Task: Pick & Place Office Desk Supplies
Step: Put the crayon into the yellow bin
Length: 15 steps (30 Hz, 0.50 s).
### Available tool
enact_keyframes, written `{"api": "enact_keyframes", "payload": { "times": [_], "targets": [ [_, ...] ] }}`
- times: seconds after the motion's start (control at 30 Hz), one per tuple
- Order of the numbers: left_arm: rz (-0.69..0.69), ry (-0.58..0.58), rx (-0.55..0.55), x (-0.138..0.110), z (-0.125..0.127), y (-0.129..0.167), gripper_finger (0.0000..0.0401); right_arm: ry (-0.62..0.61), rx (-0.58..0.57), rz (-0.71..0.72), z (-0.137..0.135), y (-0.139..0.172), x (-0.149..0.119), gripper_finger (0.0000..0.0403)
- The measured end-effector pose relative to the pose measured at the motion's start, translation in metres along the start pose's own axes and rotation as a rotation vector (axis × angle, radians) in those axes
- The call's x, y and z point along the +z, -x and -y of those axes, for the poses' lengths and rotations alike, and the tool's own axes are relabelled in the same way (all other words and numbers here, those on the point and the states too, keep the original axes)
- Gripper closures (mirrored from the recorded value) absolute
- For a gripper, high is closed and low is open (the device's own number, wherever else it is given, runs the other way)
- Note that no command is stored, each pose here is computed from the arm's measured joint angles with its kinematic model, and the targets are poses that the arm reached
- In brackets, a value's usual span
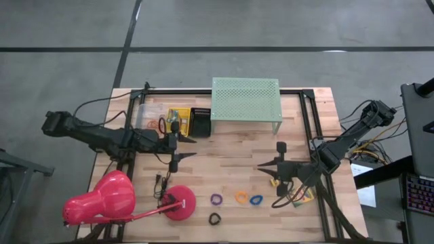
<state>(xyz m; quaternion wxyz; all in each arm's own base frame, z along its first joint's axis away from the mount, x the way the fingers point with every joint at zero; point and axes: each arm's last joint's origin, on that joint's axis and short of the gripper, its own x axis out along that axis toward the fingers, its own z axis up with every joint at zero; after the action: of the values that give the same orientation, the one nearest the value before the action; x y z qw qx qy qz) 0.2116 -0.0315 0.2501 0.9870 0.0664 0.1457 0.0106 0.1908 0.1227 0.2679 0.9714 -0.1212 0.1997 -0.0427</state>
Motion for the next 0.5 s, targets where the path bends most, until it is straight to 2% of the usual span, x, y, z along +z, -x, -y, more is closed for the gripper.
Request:
{"api": "enact_keyframes", "payload": {
  "times": [0.5],
  "targets": [
    [-0.023,-0.004,-0.002,-0.0022,0.0002,0.0000,0.0189,0.000,0.000,0.000,0.0000,0.0000,0.0000,0.0355]
  ]
}}
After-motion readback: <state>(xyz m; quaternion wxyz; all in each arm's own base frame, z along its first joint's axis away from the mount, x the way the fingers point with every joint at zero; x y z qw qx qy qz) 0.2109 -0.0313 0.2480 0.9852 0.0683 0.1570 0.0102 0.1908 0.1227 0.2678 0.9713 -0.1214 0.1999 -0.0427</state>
